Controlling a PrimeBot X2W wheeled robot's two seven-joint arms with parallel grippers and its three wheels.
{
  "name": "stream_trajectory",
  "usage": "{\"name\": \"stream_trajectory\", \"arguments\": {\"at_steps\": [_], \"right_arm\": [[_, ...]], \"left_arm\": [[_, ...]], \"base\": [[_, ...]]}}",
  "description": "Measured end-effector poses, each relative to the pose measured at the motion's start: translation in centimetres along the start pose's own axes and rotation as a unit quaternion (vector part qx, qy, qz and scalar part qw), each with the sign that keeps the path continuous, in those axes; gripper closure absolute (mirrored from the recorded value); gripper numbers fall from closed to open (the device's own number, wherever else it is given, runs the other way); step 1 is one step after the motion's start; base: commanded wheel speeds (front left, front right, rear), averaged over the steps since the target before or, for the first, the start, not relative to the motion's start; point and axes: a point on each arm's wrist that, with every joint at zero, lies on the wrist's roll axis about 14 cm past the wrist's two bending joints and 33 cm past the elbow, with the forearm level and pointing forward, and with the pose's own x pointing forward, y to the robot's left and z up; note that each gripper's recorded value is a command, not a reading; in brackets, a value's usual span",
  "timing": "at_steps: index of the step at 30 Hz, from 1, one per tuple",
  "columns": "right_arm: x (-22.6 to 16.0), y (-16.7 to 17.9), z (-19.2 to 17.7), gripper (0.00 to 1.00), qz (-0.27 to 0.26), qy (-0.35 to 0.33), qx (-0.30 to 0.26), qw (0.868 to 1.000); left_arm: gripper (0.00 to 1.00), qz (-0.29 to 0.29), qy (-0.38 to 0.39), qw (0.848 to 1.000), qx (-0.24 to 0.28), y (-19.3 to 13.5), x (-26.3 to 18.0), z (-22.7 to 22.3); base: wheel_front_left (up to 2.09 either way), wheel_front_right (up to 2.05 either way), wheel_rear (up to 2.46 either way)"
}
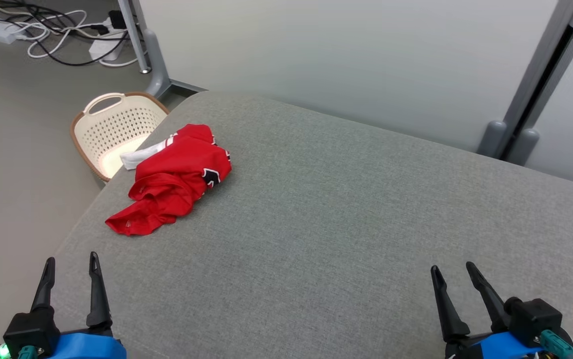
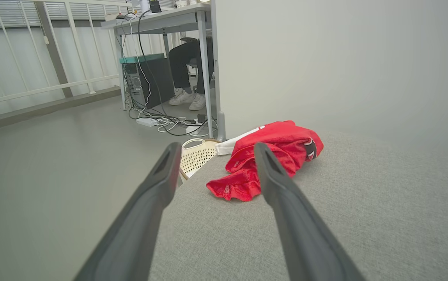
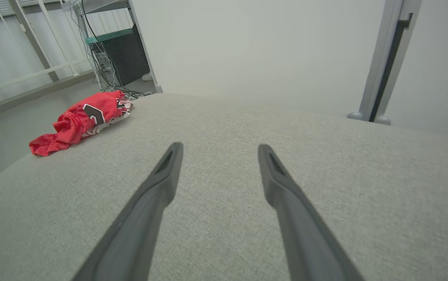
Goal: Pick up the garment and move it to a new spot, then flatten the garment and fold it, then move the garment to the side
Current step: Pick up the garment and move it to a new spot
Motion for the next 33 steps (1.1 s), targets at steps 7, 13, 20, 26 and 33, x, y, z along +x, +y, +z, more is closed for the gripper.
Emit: {"name": "stream_trajectory", "arguments": {"at_steps": [7,13,20,26,33], "right_arm": [[0.7,0.9,-0.1,0.0,0.015,0.001,-0.001,1.0],[0.5,0.4,-0.3,0.0,0.008,0.004,-0.003,1.0],[1.1,-1.1,0.8,0.0,-0.008,-0.009,-0.014,1.0],[2.5,-2.9,2.1,0.0,-0.022,-0.024,-0.034,0.999],[3.3,-6.2,2.2,0.0,-0.056,-0.023,-0.058,0.996]], "left_arm": [[0.0,0.013,0.003,1.0,0.001,0.8,-0.5,-0.1],[0.0,0.017,0.005,1.0,-0.002,0.8,0.0,-0.2],[0.0,0.01,-0.028,1.0,-0.01,0.3,4.2,2.4],[0.0,-0.016,-0.06,0.998,-0.007,-1.7,11.5,5.4],[0.0,-0.047,-0.06,0.997,0.015,-4.8,19.6,6.1]], "base": [[0.0,0.0,0.0],[0.0,0.0,0.0],[0.0,0.0,0.0],[0.0,0.0,0.0],[0.0,0.0,0.0]]}}
